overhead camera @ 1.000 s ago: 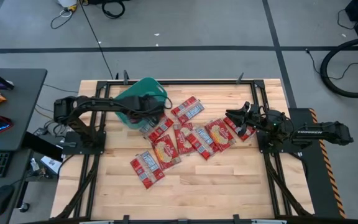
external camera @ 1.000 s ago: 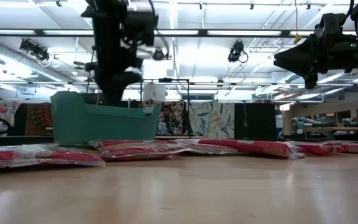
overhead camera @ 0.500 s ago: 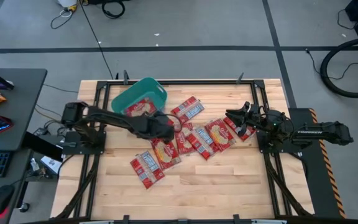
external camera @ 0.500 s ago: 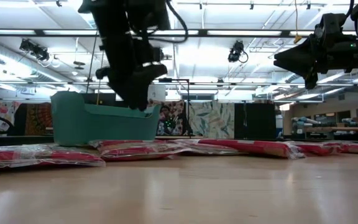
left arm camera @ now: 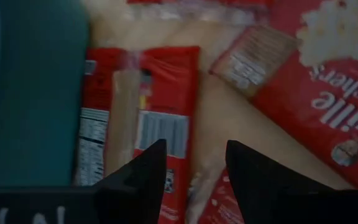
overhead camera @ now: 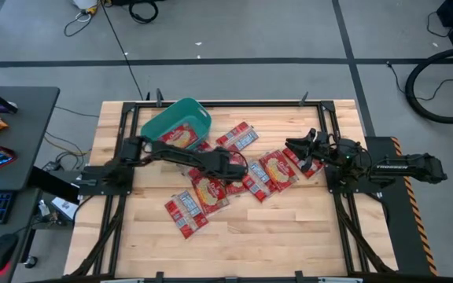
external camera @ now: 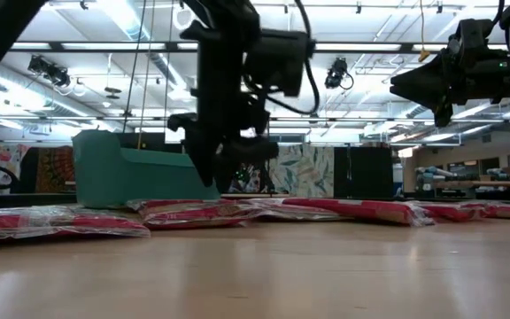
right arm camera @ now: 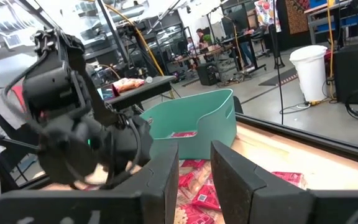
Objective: Sort popcorn bags into baskets
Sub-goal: Put the popcorn bag into the green bin
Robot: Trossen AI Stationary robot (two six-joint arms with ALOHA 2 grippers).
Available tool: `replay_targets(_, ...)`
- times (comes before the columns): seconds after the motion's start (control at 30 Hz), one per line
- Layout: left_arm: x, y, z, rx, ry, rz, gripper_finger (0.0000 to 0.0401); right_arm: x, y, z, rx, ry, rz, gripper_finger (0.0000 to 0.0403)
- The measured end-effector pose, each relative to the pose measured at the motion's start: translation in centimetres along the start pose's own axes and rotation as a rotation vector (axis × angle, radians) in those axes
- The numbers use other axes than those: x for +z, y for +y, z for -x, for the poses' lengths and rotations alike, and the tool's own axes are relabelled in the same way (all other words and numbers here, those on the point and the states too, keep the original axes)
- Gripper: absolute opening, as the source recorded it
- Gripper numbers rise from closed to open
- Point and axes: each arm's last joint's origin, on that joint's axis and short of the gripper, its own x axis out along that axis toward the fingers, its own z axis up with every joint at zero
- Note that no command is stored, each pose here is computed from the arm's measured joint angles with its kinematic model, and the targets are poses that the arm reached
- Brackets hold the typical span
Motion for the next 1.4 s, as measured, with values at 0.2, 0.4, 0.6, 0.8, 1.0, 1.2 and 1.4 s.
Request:
replay_targets(0.2, 0.2, -1.0, -1.4, 0.020, 0.030, -0.047, 0.0171, 0.0, 0.0, 0.0, 0.001, -0.001, 0.000, 0.0098)
replay_targets(0.4, 0.4, -0.4, -2.2, 0.063, 0.066, -0.056, 0.0171, 0.0, 0.0, 0.0, 0.000, 0.000, 0.000, 0.0098)
replay_targets(0.6, 0.5, -0.1, -3.3, 0.086, 0.113, -0.073, 0.0171, 0.0, 0.0, 0.0, 0.000, 0.000, 0.000, 0.0098)
replay_targets(0.8, 0.4, -0.2, -3.9, 0.096, 0.131, -0.116, 0.0132, 0.0, 0.0, 0.0, 0.000, 0.000, 0.000, 0.0098)
replay_targets(1.0, 0.3, 0.0, -3.8, 0.103, 0.149, -0.124, 0.0022, 0.0, 0.0, 0.0, 0.000, 0.000, 0.000, 0.0098)
replay_targets(1.2, 0.8, 0.4, -2.4, 0.030, 0.188, -0.127, 0.0006, 0.0, 0.0, 0.0, 0.000, 0.000, 0.000, 0.0098)
replay_targets(1.4, 2.4, 1.7, 2.9, -0.029, 0.113, -0.128, 0.0003, 0.0, 0.0, 0.0, -0.001, 0.000, 0.000, 0.0098)
